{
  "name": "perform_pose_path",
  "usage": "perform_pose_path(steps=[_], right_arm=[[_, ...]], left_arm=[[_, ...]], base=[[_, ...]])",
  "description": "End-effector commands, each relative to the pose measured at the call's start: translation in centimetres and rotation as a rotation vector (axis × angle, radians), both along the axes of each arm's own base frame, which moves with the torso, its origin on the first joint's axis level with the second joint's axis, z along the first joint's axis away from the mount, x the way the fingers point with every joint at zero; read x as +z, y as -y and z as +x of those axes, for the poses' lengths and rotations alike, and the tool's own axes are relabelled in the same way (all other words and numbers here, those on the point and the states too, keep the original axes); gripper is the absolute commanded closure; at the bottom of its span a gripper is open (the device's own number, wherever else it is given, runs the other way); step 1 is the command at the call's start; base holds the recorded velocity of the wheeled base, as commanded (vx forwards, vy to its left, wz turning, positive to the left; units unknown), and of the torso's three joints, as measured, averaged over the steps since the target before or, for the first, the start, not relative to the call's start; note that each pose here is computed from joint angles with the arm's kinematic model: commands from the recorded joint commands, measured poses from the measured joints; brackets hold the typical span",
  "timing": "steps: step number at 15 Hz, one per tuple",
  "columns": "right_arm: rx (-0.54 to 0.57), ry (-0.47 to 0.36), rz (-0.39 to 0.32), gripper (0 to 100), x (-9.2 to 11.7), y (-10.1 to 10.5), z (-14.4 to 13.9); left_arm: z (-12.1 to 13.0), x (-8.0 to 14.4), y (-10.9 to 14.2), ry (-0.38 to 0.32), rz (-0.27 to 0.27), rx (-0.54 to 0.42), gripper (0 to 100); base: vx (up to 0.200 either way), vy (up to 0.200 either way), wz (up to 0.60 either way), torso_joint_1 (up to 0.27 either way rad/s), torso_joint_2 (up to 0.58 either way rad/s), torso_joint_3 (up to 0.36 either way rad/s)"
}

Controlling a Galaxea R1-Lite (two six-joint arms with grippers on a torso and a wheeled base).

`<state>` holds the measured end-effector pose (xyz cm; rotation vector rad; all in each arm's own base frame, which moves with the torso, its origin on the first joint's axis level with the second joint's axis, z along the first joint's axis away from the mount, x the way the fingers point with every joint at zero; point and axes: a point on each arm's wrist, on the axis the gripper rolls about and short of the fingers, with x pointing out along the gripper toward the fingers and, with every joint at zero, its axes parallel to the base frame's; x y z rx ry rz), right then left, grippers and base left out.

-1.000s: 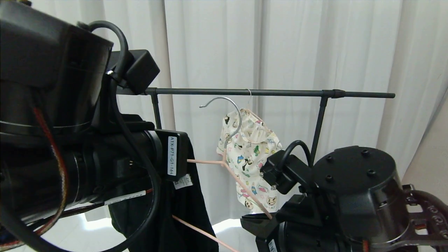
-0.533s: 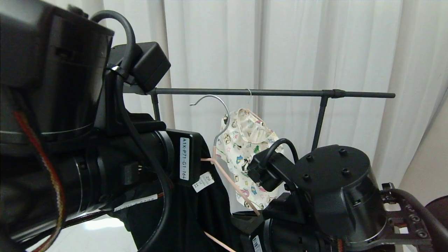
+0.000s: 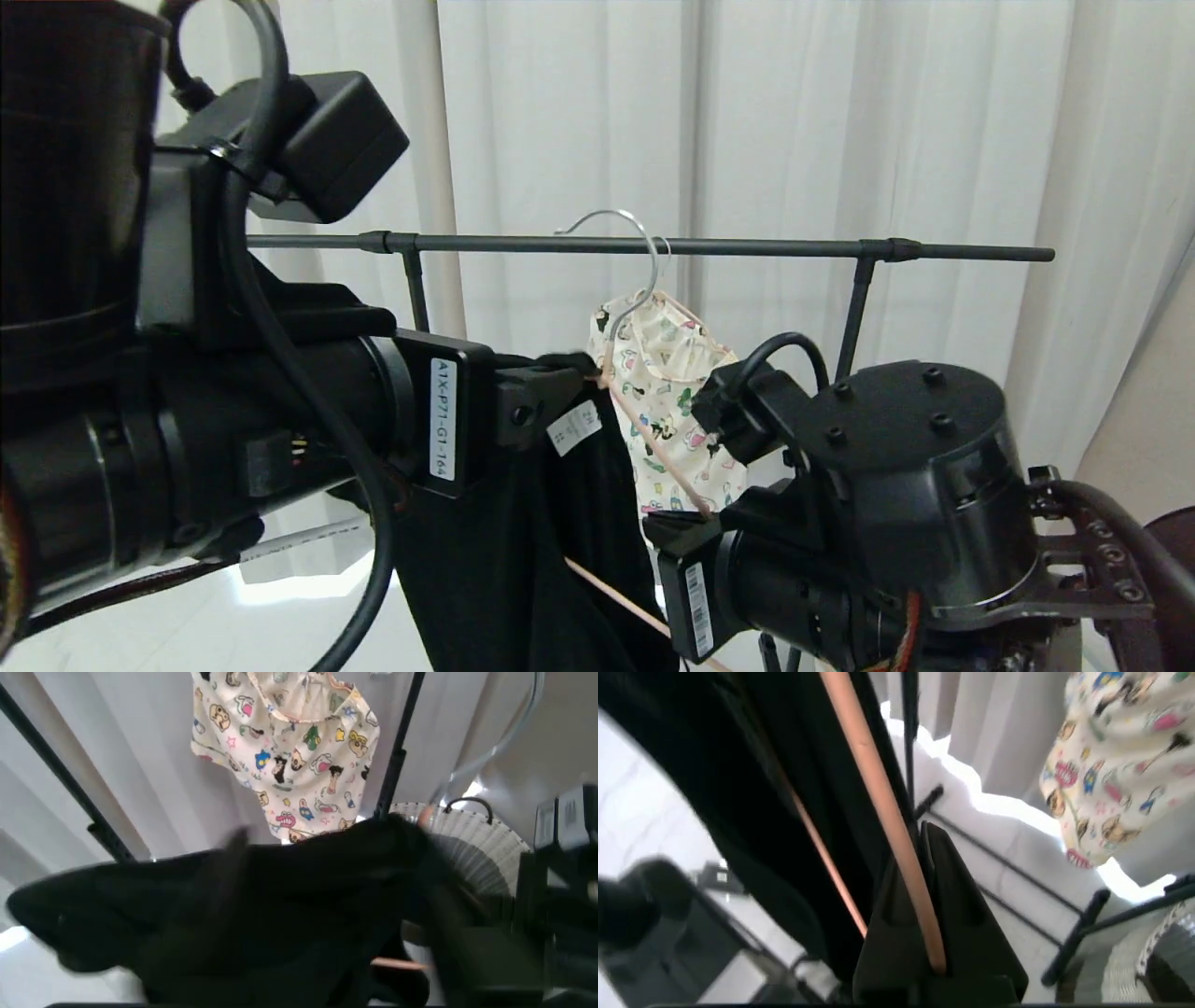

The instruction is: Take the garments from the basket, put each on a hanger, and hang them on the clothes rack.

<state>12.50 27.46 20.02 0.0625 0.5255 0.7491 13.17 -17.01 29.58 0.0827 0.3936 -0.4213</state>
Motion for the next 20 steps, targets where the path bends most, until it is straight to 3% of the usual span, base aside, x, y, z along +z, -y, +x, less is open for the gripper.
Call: perform_pose_path(steps=[1, 5, 7, 9, 12, 14, 16, 20], right_arm=[[-0.032, 0.023, 0.026, 100, 0.5, 0.5, 0.4], [-0.083, 0.092, 0.048, 100, 1.2, 0.9, 1.4], [-0.103, 0.125, 0.023, 100, 0.8, 1.6, 2.0], [-0.106, 0.172, -0.045, 100, 0.1, 3.9, 2.1], [-0.086, 0.173, -0.071, 100, -0.5, 6.6, 0.9], [-0.040, 0.180, -0.076, 100, -1.3, 8.6, -0.9], [0.004, 0.204, -0.032, 100, -2.2, 9.7, -2.3], [0.111, 0.217, -0.065, 100, -3.7, 10.8, -4.6]], left_arm=[[-0.5, 0.6, -0.8, 0.019, -0.016, -0.002, 0], [-0.8, 0.7, -1.1, 0.033, 0.000, -0.017, 0], [-1.6, 0.0, -1.6, 0.025, 0.018, -0.034, 0], [-2.8, -1.2, -3.6, 0.047, 0.092, -0.064, 0], [-3.8, -1.5, -6.0, 0.057, 0.089, -0.116, 0], [-4.0, -2.0, -7.1, 0.061, 0.112, -0.180, 0], [-4.3, -2.6, -7.2, 0.049, 0.127, -0.293, 0], [-4.6, -3.0, -6.6, 0.069, 0.162, -0.574, 0]], base=[[0.000, 0.000, 0.00, 0.000, 0.00, 0.000], [0.000, 0.000, 0.00, 0.000, 0.00, 0.000], [0.000, 0.000, 0.00, 0.000, 0.00, 0.000], [0.000, 0.000, 0.00, 0.000, 0.00, 0.000], [0.000, 0.000, 0.00, 0.000, 0.00, 0.000], [0.000, 0.000, 0.00, 0.000, 0.00, 0.000], [0.000, 0.000, 0.00, 0.000, 0.00, 0.000], [0.000, 0.000, 0.00, 0.000, 0.00, 0.000]])
